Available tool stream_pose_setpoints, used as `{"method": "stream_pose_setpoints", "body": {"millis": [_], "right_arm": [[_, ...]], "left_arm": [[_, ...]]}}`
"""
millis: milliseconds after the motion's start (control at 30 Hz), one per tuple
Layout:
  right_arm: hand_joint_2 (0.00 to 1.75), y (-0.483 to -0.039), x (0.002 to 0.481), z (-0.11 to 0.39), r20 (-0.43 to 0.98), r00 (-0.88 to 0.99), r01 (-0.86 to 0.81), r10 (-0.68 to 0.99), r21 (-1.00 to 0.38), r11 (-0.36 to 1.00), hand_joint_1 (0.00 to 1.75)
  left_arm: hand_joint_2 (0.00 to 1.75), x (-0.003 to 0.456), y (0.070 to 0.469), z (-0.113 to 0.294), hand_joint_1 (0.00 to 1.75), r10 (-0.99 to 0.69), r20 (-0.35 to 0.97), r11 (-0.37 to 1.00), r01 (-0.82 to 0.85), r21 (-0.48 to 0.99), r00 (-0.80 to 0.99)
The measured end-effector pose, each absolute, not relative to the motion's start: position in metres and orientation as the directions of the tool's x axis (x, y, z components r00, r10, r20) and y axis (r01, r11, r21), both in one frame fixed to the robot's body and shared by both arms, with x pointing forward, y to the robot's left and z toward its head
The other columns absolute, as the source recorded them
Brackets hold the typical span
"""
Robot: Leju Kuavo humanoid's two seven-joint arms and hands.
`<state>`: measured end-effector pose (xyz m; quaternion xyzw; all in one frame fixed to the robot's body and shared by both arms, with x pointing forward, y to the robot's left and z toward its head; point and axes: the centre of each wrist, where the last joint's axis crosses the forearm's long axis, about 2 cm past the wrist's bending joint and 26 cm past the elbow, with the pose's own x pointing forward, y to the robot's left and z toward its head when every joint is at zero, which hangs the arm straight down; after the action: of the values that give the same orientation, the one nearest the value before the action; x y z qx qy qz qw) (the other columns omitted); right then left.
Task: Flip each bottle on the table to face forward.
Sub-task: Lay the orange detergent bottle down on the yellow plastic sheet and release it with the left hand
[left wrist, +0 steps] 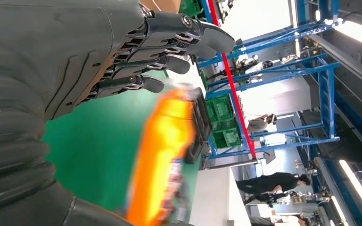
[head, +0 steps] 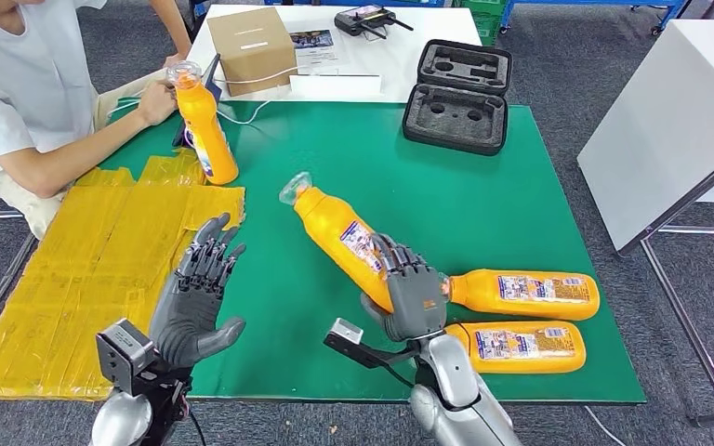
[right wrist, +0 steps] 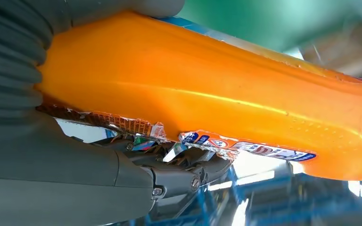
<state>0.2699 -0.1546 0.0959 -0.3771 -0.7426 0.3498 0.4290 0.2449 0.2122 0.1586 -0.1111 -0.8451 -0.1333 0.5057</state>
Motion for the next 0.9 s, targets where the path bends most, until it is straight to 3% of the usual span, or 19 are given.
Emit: {"method": "stream_pose_setpoints", "body": {"millis": [233, 600, 900], "right_arm": [[1.75, -0.153, 0.263, 0.115, 0.469, -0.447, 0.345, 0.762, -0.695, 0.631, 1.75], [1.75, -0.146, 0.255, 0.124, 0.490, -0.453, 0.370, 0.745, -0.657, 0.657, 1.75], [1.75, -0.135, 0.250, 0.123, 0.495, -0.471, 0.343, 0.730, -0.660, 0.668, 1.75]], "left_arm": [[1.75, 0.246, 0.205, 0.153, 0.00, 0.073, 0.894, 0.934, 0.343, 0.094, -0.443], [1.75, 0.246, 0.203, 0.144, 0.00, 0.085, 0.916, 0.935, 0.348, 0.062, -0.391], [1.75, 0.247, 0.201, 0.135, 0.00, 0.173, 0.939, 0.926, 0.373, -0.053, -0.298]]}}
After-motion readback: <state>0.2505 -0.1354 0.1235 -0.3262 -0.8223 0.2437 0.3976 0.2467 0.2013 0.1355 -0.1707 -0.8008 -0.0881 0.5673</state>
